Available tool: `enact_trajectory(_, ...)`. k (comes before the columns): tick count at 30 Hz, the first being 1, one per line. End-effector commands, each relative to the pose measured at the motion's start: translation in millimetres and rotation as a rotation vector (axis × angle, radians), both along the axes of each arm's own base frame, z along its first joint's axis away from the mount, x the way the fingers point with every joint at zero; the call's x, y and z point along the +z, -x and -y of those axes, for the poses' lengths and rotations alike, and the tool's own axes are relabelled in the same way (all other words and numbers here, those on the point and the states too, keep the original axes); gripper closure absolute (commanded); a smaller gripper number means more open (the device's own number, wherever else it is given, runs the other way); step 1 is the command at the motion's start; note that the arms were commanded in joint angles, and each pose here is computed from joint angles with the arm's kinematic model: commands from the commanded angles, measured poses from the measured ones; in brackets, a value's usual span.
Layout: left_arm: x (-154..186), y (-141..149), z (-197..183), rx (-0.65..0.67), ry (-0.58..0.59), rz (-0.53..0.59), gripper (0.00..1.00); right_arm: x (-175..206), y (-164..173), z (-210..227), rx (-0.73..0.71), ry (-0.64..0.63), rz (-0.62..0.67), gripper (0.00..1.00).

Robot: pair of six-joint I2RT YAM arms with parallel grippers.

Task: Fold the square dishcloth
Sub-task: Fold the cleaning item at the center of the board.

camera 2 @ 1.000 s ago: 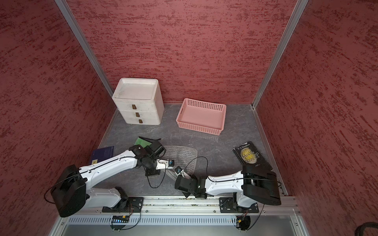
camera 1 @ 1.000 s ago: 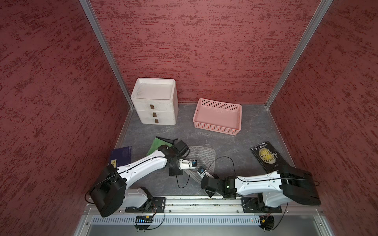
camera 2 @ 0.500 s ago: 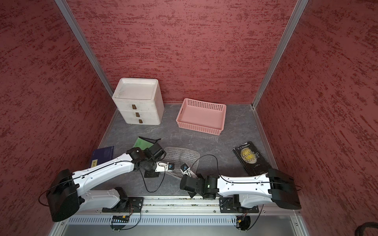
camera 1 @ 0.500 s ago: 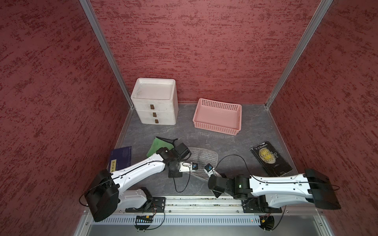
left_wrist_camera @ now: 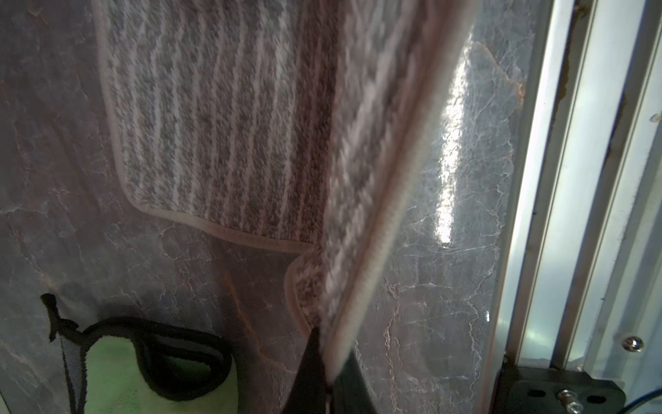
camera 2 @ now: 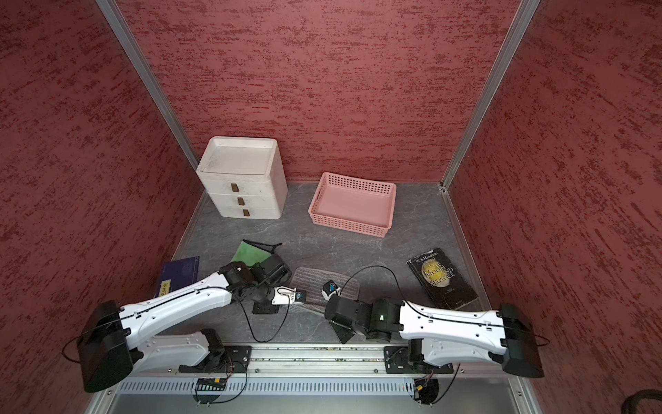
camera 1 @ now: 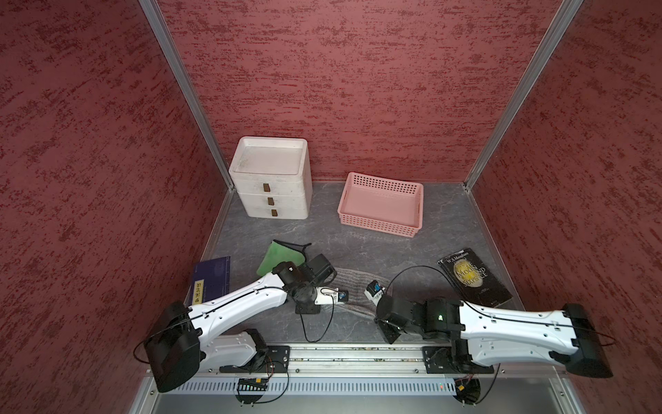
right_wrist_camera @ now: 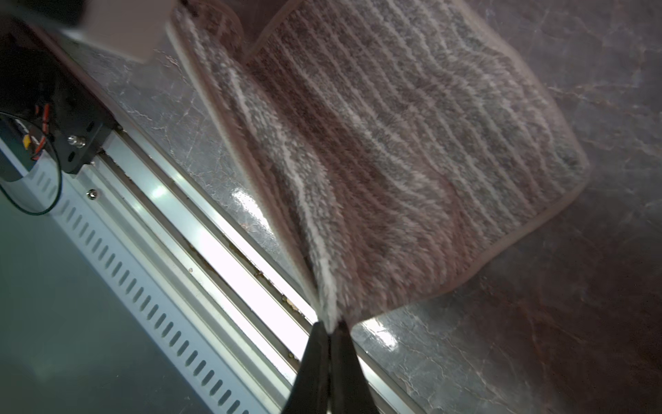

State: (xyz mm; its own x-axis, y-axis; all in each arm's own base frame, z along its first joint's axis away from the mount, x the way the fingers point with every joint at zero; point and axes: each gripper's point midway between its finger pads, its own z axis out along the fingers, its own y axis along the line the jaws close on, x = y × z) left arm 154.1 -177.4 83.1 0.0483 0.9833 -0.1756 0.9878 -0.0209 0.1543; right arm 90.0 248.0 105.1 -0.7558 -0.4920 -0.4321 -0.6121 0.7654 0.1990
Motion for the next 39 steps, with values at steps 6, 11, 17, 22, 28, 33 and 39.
enact_trajectory(6,5.7,-73.3,18.9,0.061,0.054,0.207,0.98,-5.0,-46.0,14.1,-0.134,-0.016,-0.113,1.0)
enact_trajectory(11,-7.0,-120.4,28.0,0.113,0.013,0.296,0.98,-17.3,-64.9,7.6,-0.151,0.028,-0.124,1.0)
enact_trajectory(17,-10.0,-156.5,33.8,0.163,-0.009,0.353,0.98,-23.6,-105.3,28.0,-0.278,0.06,-0.103,1.0)
enact_trajectory(22,-23.0,-160.4,31.8,0.148,-0.053,0.346,0.95,-17.0,-134.9,31.5,-0.329,0.037,-0.077,0.96)
enact_trajectory(28,-32.8,-184.0,34.4,0.176,-0.059,0.411,0.84,-37.1,-178.0,64.6,-0.48,0.153,-0.038,0.54)
enact_trajectory(33,-13.3,-216.1,36.9,0.255,-0.019,0.531,0.51,-28.9,-205.2,93.4,-0.611,0.21,0.051,0.39)
enact_trajectory(39,-3.7,-198.3,33.2,0.277,0.024,0.45,0.32,4.9,-206.5,102.6,-0.688,0.106,0.16,0.29)
